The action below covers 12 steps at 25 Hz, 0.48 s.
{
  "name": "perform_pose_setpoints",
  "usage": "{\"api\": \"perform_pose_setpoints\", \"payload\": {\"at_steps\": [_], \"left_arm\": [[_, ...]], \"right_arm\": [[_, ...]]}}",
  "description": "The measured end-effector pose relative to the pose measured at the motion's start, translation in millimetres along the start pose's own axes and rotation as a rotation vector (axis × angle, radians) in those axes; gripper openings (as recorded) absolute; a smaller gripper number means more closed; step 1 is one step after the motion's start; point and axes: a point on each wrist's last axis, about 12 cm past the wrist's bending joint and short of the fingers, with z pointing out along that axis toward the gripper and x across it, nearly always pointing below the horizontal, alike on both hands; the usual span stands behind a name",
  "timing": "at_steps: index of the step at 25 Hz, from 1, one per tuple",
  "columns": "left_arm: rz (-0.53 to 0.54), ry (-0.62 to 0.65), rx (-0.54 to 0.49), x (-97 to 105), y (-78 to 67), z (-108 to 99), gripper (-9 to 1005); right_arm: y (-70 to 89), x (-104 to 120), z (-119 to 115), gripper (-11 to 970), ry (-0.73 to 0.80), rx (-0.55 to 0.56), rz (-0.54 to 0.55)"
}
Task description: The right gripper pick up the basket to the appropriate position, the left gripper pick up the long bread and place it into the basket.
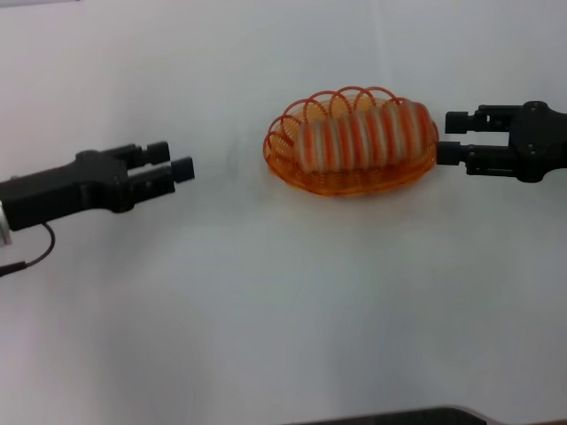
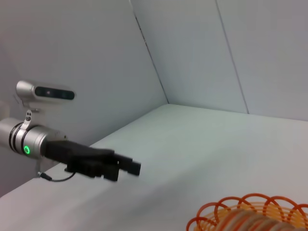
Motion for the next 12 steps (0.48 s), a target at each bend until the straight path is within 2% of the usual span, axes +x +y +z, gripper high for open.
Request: {"api": "perform_pose_setpoints", "payload": {"at_steps": [4, 12], "left_arm": [[-0.008, 0.045, 0.021, 3.9, -1.6, -0.3, 614], [-0.007, 0.052, 0.042, 2.7, -3.1, -0.7, 614]], "right_arm": [[-0.1, -2.0, 3.3, 641, -0.002, -0.006, -0.003], [-0.6, -4.6, 6.6, 641, -0.004, -0.011, -0.009]]}}
